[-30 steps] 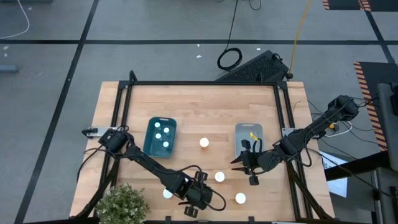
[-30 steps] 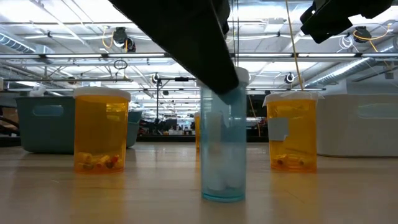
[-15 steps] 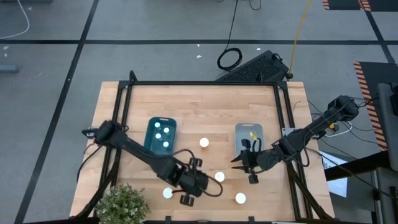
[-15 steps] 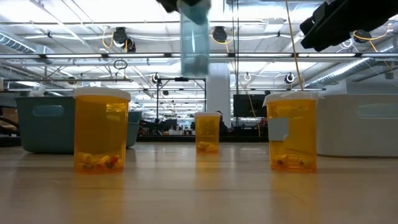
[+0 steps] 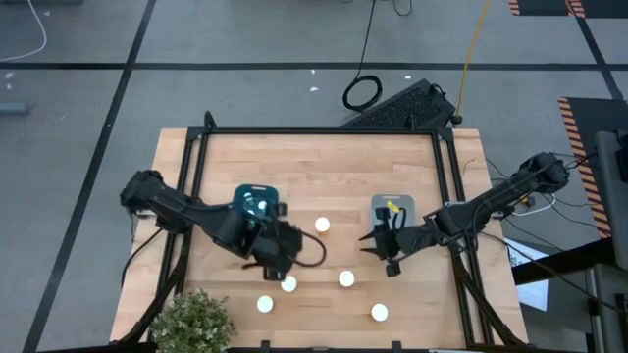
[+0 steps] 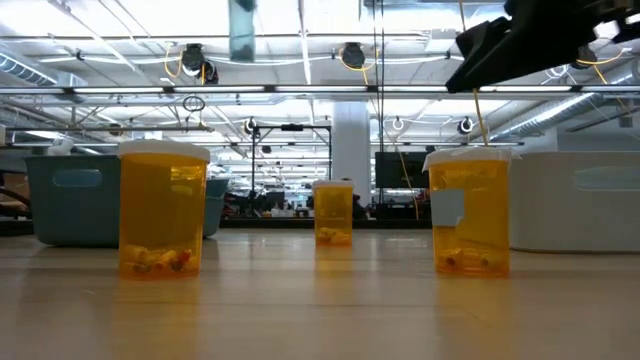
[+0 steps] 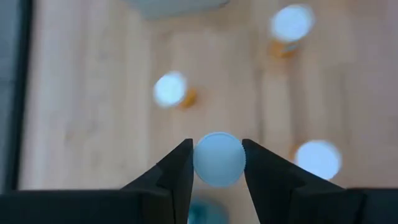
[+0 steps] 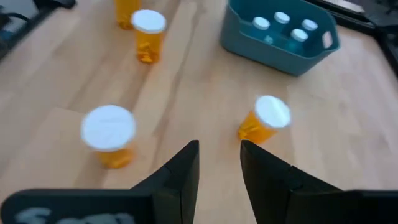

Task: Pick and place medicine bottles into bin by pill shape (circle, oval)
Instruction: Put the blue pill bottle into the blue bin

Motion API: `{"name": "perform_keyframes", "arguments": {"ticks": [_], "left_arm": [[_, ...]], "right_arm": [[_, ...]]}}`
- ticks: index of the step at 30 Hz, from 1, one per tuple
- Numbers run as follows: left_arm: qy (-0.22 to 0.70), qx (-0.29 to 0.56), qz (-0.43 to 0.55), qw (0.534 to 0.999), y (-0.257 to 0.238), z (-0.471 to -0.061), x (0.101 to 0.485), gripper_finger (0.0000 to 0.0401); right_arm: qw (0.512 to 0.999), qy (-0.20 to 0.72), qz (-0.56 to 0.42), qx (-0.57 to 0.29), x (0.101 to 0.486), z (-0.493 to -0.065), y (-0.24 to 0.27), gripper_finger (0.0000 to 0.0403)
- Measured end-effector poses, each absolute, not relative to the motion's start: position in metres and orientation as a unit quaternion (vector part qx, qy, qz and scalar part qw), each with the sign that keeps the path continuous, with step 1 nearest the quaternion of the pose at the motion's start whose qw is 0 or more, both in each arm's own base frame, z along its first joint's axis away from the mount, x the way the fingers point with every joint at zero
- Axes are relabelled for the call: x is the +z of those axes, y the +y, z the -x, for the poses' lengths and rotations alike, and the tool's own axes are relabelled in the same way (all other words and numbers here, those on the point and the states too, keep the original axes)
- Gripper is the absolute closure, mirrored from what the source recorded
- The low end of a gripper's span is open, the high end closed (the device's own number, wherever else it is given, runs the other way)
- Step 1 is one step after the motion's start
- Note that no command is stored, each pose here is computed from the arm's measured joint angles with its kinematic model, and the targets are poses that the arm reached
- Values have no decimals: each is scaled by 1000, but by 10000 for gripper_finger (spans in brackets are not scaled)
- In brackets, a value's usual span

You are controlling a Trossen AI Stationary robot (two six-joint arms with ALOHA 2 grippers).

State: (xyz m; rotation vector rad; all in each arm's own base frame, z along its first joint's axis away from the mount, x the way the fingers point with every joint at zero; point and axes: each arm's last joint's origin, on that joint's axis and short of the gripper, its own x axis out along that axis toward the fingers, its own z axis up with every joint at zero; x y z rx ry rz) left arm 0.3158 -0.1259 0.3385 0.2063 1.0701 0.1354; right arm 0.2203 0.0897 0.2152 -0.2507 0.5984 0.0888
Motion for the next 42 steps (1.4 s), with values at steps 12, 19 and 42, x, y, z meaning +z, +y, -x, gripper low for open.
{"name": "perform_keyframes", "arguments": {"ticks": [12,19,42], "left_arm": [[545,152,-61,822,-109,-273,325,268],[537,166,-2,827,-100,-244,308,268],[543,224,40,809,-97,-206,252,268]], "right_arm": [[945,301,128,-4,215,-229,64,293],[947,301,110,-9,215,-229,63,293],[947,301,106,-10,215,-229,63,293]]}}
